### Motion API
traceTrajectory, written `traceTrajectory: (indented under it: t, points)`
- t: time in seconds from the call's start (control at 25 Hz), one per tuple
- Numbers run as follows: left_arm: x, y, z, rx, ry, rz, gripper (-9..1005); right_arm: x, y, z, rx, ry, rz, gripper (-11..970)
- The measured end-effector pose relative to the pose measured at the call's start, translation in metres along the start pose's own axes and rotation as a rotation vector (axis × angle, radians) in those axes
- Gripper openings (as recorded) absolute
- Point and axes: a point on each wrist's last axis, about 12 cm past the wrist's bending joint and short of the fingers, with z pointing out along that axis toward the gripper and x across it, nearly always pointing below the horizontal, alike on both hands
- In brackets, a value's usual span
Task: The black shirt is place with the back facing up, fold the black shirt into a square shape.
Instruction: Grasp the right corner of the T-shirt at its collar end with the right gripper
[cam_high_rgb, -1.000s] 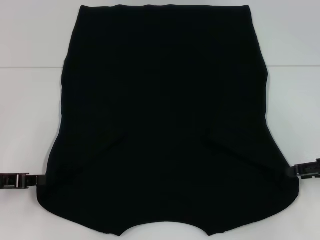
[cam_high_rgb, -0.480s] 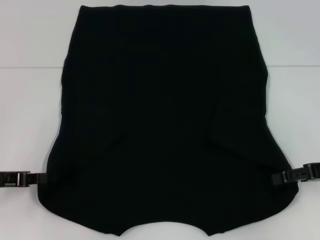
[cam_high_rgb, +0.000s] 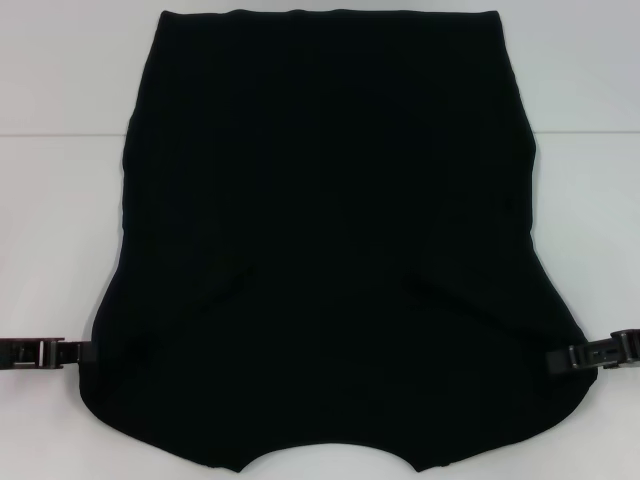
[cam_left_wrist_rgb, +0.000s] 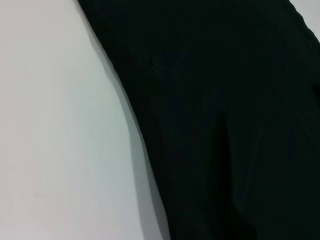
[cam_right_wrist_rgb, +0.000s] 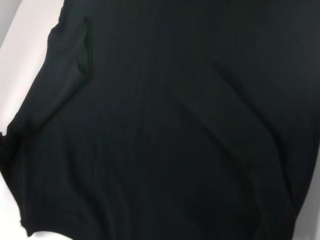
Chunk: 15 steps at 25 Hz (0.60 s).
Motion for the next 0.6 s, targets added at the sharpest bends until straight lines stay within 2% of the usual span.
traceTrajectory:
  t: [0.36, 0.6]
  points:
    - [-0.0013, -0.0002, 0.0001, 0.0, 0.0, 0.003, 13, -0.0011, -0.0032, -0.0017, 0.021, -0.014, 0.007, 592]
    - [-0.0024, 0.0003, -0.0005, -0.003, -0.001, 0.005, 13, 0.0022, -0.0042, -0.0005, 0.018, -0.018, 0.014, 342]
